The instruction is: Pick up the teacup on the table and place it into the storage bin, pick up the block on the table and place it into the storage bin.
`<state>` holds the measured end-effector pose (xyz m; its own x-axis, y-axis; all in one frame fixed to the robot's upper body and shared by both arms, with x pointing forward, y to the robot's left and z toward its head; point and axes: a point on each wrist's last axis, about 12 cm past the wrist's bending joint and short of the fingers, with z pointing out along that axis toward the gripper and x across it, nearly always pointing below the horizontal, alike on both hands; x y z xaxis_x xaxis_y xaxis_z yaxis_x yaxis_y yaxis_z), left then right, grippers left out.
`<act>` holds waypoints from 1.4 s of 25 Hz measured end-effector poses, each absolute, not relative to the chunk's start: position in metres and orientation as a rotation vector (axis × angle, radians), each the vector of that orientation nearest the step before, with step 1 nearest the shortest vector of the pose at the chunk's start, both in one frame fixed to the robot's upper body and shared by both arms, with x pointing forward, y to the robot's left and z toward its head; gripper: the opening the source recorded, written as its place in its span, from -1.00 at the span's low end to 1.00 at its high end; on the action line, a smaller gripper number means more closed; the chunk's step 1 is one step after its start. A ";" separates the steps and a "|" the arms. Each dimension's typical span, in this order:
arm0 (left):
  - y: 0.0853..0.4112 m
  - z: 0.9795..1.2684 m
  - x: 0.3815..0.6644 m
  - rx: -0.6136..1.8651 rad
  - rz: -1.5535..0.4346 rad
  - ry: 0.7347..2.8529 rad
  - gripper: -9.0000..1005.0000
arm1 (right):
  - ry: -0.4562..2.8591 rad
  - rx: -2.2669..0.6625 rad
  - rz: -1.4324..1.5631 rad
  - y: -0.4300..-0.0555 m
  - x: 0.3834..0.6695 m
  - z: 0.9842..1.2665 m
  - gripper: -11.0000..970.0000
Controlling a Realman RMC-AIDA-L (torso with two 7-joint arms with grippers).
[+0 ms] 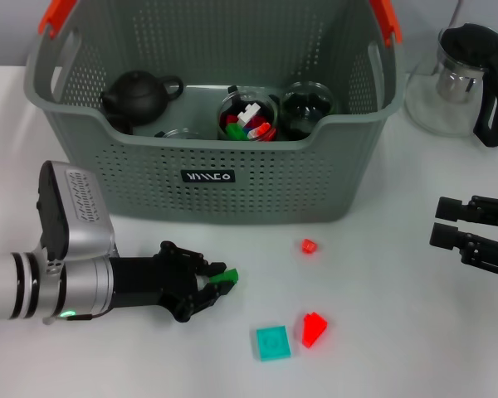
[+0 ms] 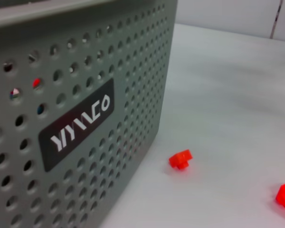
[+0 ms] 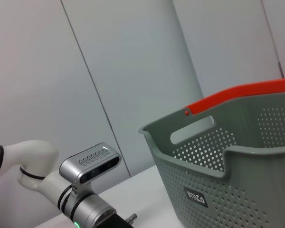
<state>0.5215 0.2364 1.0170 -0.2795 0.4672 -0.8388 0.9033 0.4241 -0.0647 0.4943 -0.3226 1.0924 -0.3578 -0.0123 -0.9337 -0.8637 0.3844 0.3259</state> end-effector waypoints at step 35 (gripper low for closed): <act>0.278 1.209 0.603 0.732 -1.154 1.722 -0.51 | 1.671 -0.799 1.120 -0.320 0.498 1.096 0.03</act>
